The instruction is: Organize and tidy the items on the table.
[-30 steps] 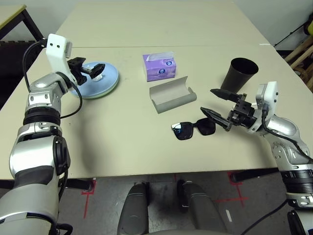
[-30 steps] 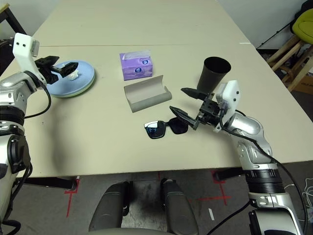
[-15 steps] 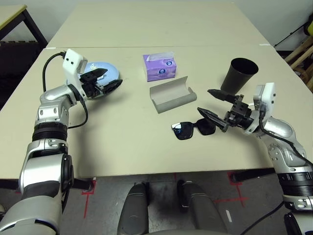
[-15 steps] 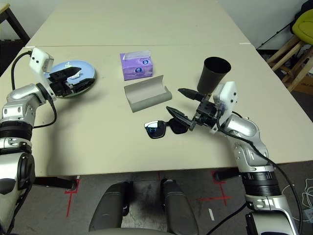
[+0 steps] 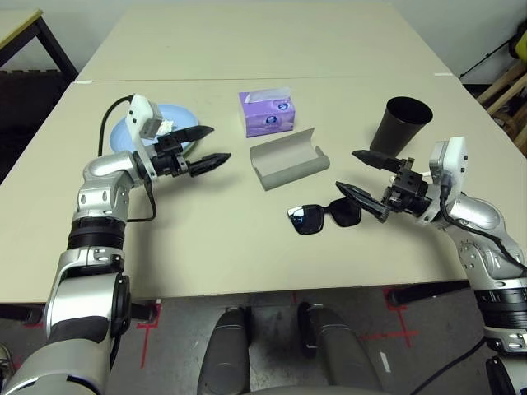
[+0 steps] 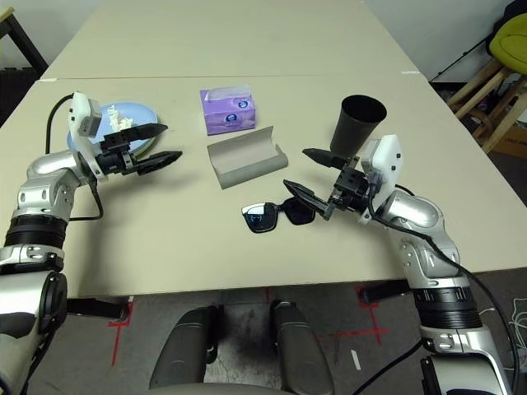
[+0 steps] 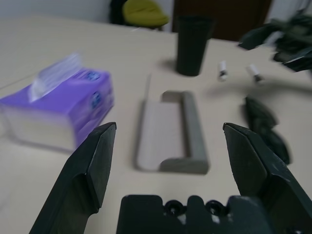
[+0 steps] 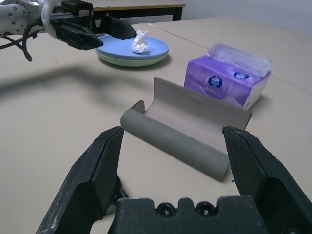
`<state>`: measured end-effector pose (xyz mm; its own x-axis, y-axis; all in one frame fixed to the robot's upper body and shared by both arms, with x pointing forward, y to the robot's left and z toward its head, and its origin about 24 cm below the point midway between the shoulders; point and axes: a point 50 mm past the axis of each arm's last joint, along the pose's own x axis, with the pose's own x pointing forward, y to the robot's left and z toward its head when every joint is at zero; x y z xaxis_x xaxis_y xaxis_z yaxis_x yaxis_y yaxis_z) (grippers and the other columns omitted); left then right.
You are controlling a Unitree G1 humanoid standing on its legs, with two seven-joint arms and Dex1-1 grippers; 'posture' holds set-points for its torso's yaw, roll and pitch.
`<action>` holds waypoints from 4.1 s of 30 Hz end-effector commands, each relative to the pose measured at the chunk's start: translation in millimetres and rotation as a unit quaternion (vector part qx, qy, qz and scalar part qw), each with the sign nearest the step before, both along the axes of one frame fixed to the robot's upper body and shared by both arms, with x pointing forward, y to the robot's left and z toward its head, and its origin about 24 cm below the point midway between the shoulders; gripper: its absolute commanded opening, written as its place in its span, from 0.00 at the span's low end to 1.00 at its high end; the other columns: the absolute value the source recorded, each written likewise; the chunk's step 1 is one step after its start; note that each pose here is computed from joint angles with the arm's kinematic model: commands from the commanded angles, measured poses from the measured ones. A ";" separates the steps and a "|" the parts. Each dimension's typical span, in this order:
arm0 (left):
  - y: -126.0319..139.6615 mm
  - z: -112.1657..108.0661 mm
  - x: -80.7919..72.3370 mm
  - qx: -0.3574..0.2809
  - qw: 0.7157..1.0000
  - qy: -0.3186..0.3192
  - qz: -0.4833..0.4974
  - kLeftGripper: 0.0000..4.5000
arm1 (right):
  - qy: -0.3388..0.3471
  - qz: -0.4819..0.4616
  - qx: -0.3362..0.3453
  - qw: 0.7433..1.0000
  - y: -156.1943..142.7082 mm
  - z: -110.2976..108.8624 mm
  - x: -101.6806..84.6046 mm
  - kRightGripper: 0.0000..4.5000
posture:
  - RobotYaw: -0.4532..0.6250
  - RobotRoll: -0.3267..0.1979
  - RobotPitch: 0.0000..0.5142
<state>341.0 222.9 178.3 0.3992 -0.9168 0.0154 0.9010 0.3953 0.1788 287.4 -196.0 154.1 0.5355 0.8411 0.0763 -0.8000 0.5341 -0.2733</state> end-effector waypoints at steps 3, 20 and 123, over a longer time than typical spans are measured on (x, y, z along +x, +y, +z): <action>0.0 -16.2 -11.1 0.036 0.997 0.026 -0.067 0.99 | 0.000 0.008 -0.011 1.000 -3.5 2.3 3.6 1.00 | 0.53 0.62 0.38; -3.0 -37.0 -19.5 0.109 0.986 -0.017 -0.128 0.99 | 0.014 0.000 -0.123 0.992 -8.6 10.0 4.4 1.00 | 0.50 0.62 0.43; -22.2 -47.2 -16.1 0.121 0.979 -0.029 -0.159 0.99 | 0.096 0.036 -0.597 0.795 97.2 27.3 9.2 1.00 | 0.54 0.62 0.43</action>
